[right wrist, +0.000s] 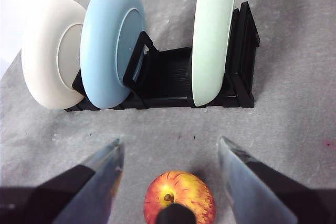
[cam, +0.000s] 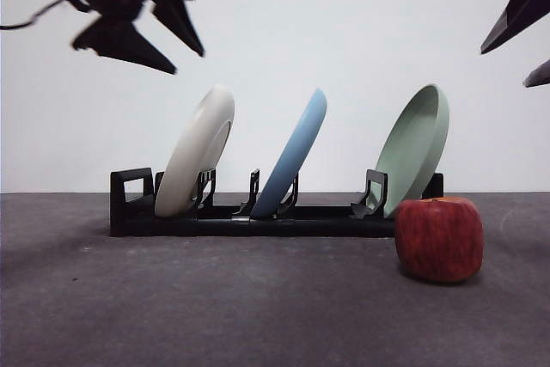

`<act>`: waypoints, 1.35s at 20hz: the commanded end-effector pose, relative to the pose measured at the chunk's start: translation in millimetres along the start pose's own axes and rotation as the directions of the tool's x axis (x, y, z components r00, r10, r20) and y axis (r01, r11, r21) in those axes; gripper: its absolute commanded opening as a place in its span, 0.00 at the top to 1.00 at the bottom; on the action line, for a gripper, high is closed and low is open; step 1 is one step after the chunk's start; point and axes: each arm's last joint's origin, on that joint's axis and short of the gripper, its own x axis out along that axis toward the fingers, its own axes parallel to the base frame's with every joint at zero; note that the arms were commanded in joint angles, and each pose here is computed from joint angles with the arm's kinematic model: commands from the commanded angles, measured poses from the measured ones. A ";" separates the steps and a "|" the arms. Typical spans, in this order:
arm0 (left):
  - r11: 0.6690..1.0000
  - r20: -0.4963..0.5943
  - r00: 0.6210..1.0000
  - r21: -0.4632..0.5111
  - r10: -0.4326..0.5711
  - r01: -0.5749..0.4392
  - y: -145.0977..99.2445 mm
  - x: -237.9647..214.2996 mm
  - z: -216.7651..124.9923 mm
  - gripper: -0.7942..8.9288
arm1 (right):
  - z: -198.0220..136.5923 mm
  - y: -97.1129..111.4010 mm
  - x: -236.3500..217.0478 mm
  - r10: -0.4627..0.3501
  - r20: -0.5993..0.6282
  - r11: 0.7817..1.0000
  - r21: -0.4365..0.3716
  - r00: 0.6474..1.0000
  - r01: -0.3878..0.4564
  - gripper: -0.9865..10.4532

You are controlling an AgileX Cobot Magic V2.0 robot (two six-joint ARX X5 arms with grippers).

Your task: Take the yellow plate from the plate rack,put the plate on the table,take the apple from the table,put the apple in the plate

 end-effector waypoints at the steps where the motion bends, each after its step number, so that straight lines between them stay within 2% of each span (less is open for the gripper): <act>1: 0.999 -0.039 0.999 0.032 0.027 -0.026 -2.6 21.9 -0.2 0.66 | 1.0 0.3 0.3 0.003 0.001 1.000 -0.010 1.000 -0.003 0.65; 5: 0.999 -0.090 0.995 0.039 0.032 -0.029 -2.9 49.9 -6.6 0.66 | 0.9 0.2 0.2 0.001 0.001 1.000 -0.010 1.000 -0.001 0.66; 9: 0.998 -0.091 0.995 0.044 0.045 -0.042 -1.6 55.8 -8.6 0.67 | 0.3 0.0 0.3 -0.001 -0.005 1.000 -0.007 1.000 0.001 0.66; 13: 0.997 -0.079 0.996 0.067 0.048 -0.043 -2.6 55.7 -7.2 0.93 | 0.4 0.0 0.3 -0.003 -0.004 1.000 -0.007 1.000 0.003 0.66; 16: 0.997 -0.082 0.996 0.073 0.036 -0.030 -8.3 52.2 -6.9 0.93 | 0.3 0.0 0.3 -0.004 -0.004 1.000 -0.007 1.000 0.003 0.66; 21: 0.995 -0.059 0.998 0.097 0.011 -0.005 -30.1 15.3 1.6 0.93 | 0.3 0.0 0.3 -0.004 -0.004 1.000 -0.007 1.000 0.003 0.66; 27: 0.978 -0.062 0.997 0.201 -0.037 0.048 -68.4 -67.6 0.8 0.93 | 0.4 0.0 0.3 -0.004 -0.004 1.000 -0.007 1.000 0.004 0.66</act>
